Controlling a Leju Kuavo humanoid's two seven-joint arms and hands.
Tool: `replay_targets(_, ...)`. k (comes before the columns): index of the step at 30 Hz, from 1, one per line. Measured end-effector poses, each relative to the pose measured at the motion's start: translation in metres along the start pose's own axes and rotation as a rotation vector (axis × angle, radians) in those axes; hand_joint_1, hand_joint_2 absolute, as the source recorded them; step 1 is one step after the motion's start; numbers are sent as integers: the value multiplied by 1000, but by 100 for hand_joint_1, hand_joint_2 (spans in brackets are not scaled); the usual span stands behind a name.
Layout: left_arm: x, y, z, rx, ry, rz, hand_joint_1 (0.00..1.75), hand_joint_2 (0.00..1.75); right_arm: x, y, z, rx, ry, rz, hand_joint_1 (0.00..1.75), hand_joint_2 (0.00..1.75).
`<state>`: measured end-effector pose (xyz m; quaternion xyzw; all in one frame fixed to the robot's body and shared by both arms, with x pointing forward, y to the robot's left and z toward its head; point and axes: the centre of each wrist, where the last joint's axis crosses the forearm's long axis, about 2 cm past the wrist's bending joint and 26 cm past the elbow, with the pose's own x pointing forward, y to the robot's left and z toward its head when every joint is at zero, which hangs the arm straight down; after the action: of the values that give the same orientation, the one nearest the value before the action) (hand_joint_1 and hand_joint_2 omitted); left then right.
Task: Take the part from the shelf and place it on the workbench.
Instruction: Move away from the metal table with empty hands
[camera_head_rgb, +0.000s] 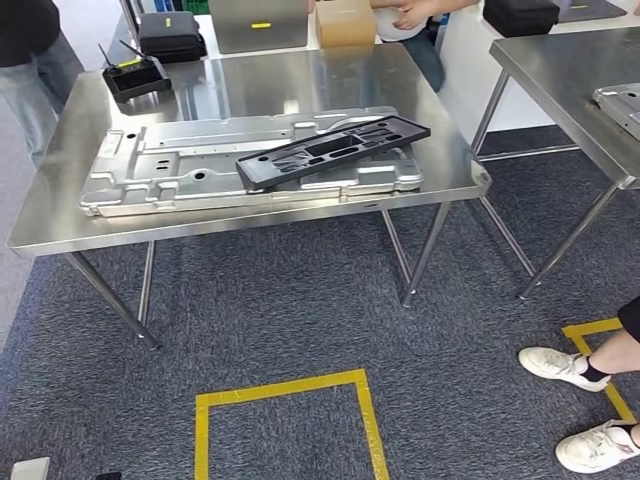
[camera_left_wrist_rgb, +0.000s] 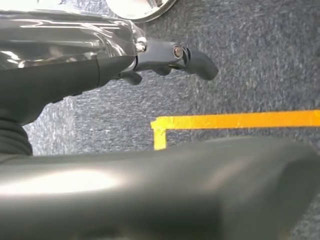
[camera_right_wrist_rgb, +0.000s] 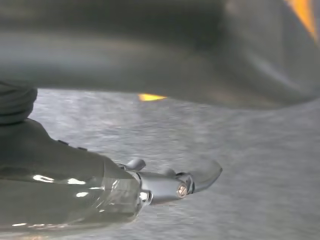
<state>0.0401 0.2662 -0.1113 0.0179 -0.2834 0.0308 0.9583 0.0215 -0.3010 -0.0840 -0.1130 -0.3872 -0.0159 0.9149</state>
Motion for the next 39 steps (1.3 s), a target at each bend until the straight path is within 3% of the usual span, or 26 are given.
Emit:
replay_targets(7, 1, 0, -1, -5, -2, -15, 0, 0, -19, 18, -6, 5, 265, -46, 0, 0)
replay_targets(11, 6, -1, -3, -7, -12, -20, 0, 0, -19, 27, -10, 29, 347, -76, 0, 0)
replay_targets(27, 6, -4, -3, -13, -9, -29, 0, 0, -21, 22, -14, 52, 432, -100, 0, 0)
replay_targets(33, 4, -4, -1, -11, 35, -29, 0, 0, -23, 24, -12, 92, 455, -125, 0, 0)
replay_targets(37, 2, -3, -1, -6, 70, -30, 0, 175, -24, 25, -11, 120, 488, -153, 0, 175)
replay_targets(39, 2, -3, -1, -4, 74, -29, 0, 175, -24, 26, -11, 123, 503, -164, 0, 175)
